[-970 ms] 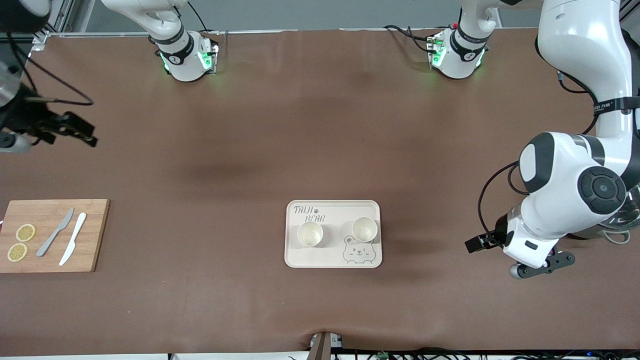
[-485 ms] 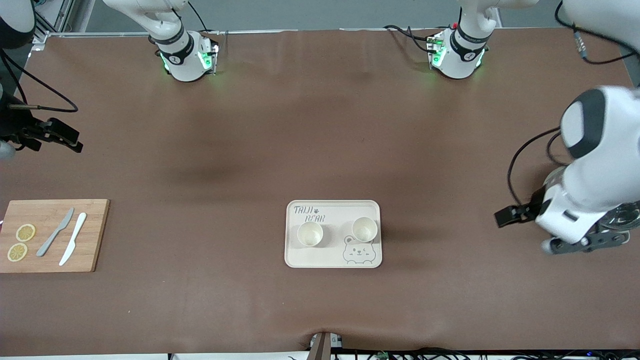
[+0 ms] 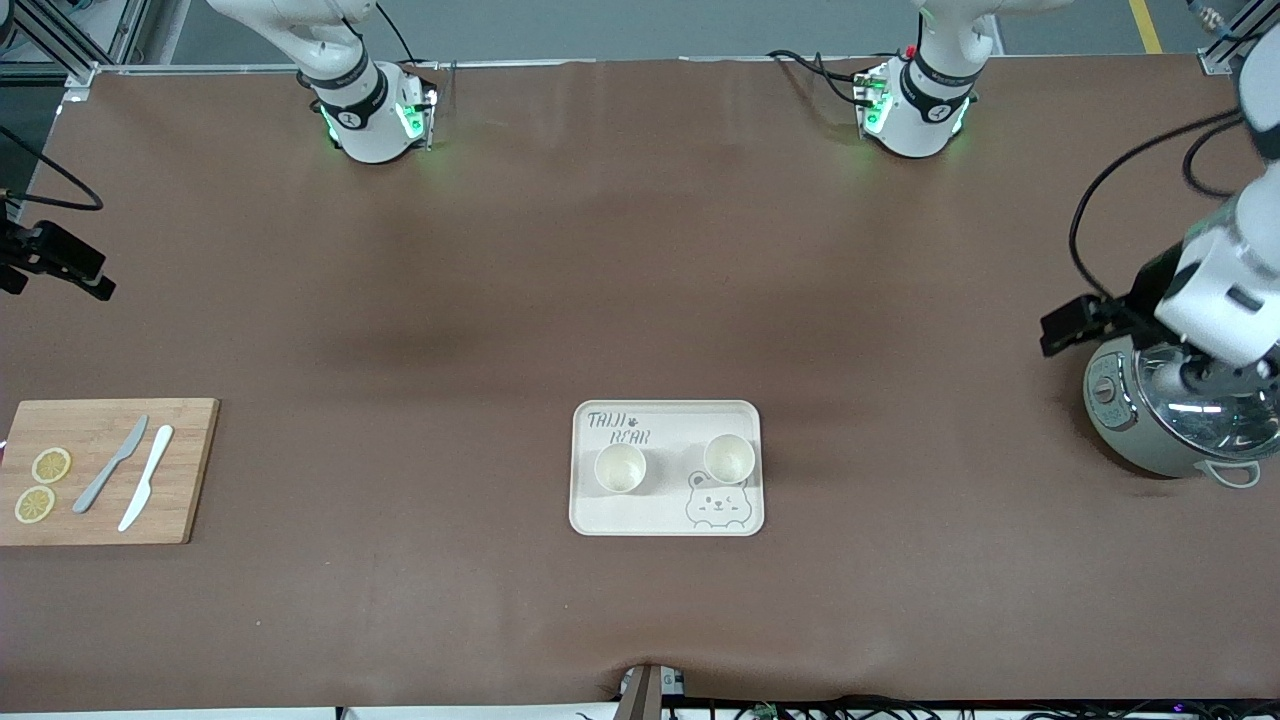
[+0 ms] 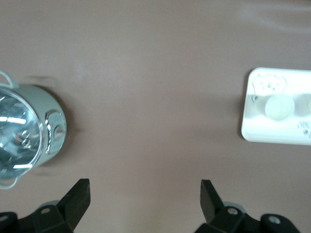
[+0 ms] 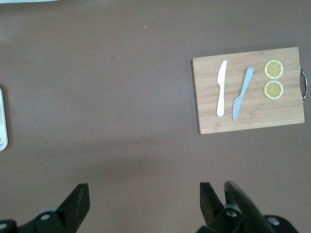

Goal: Place white IKEA cup upright on tray with both arms

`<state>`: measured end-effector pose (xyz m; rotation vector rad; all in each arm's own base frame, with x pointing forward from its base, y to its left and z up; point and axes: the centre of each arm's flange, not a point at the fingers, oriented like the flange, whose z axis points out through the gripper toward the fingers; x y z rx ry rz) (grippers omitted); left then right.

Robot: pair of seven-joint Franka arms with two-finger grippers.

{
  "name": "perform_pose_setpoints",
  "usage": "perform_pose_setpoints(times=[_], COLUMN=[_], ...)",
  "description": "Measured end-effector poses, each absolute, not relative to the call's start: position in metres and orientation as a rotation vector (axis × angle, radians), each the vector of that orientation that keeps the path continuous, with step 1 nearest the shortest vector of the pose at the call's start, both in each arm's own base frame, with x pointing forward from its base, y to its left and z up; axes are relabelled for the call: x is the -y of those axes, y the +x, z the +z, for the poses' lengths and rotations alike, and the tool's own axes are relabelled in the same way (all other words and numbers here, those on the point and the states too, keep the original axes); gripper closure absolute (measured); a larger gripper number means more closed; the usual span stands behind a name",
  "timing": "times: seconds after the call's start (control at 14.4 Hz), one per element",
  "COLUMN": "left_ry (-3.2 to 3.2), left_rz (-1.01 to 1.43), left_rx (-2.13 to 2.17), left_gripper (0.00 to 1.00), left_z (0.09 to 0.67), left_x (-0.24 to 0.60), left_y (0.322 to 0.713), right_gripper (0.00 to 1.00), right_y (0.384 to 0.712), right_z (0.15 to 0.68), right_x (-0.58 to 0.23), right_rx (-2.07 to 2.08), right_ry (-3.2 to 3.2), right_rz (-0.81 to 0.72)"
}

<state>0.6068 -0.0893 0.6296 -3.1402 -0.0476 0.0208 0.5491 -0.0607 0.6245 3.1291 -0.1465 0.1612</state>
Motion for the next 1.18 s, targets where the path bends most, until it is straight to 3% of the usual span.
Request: perform_pose_setpoints(times=[0.35, 1.18], left_ry=[-3.151, -3.206], left_rz=[0.073, 0.106], left_rx=[-0.002, 0.106], left_gripper=[0.0, 0.0], left_z=[0.657, 0.635], left_x=[0.105, 0.07], left_y=[0.566, 0.582], right_gripper=[0.0, 0.0], right_y=[0.547, 0.544], right_z=[0.647, 0.652], right_x=[0.059, 0.059], right_rx=[0.143, 0.146], right_ry=[3.126, 3.13], right_rz=[0.192, 0.167])
